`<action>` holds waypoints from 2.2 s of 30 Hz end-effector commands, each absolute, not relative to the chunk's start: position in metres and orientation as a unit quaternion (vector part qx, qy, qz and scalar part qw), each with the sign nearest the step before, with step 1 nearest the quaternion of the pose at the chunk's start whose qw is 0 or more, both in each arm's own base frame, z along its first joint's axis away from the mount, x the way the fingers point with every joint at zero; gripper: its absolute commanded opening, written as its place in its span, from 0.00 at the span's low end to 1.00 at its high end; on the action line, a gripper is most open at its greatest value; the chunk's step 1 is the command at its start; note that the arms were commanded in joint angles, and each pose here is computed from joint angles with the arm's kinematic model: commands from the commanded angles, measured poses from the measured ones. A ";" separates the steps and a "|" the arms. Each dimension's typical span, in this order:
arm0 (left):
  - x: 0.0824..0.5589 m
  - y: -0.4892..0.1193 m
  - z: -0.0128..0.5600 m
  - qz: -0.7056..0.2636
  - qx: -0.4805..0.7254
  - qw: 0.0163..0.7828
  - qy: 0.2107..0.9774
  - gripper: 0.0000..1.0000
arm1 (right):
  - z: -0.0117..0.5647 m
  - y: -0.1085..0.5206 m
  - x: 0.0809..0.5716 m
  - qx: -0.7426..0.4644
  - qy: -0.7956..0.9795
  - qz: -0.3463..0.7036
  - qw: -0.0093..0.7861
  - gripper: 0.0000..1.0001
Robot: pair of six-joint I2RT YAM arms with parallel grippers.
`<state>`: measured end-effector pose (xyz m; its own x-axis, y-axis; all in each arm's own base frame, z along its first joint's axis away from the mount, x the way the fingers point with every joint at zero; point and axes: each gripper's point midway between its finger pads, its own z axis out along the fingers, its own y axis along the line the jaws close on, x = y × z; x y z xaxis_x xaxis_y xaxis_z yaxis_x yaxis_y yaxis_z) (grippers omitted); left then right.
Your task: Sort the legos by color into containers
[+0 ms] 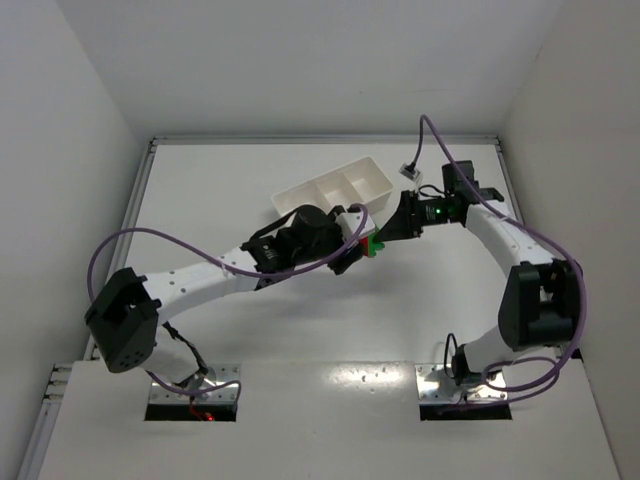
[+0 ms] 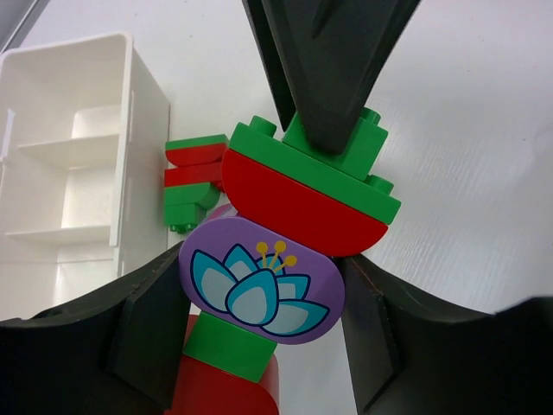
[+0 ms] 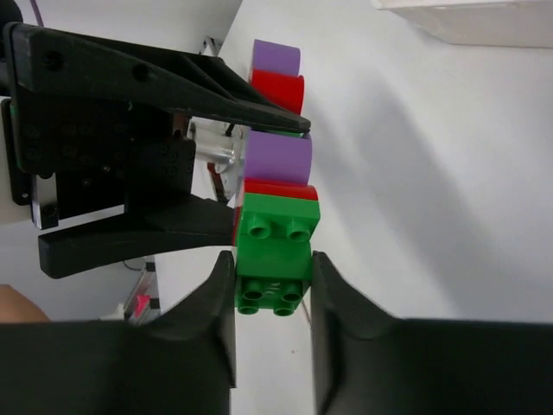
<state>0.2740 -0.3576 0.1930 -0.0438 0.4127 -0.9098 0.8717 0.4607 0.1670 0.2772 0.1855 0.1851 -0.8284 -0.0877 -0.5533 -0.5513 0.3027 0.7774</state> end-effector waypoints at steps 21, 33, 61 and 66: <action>0.274 -0.336 0.195 -0.228 0.435 0.527 0.693 0.00 | 0.214 0.160 0.300 -0.261 0.768 0.519 0.268 0.00; 0.285 -0.316 0.198 -0.209 0.416 0.535 0.705 0.00 | 0.195 0.131 0.484 -0.152 0.832 0.292 0.446 0.00; 0.301 -0.305 0.186 -0.187 0.411 0.539 0.711 0.00 | 0.126 0.172 0.521 -0.197 0.854 0.236 0.419 0.64; 0.300 -0.306 0.190 -0.188 0.416 0.543 0.705 0.00 | 0.180 0.184 0.487 -0.225 0.815 0.314 0.432 0.64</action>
<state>0.2920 -0.3037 0.1696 -0.1242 0.4256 -0.8963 0.8021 0.5749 0.1619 0.4948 0.1717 0.0881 -0.6771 -0.1403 -0.7224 -0.5163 0.7901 0.3305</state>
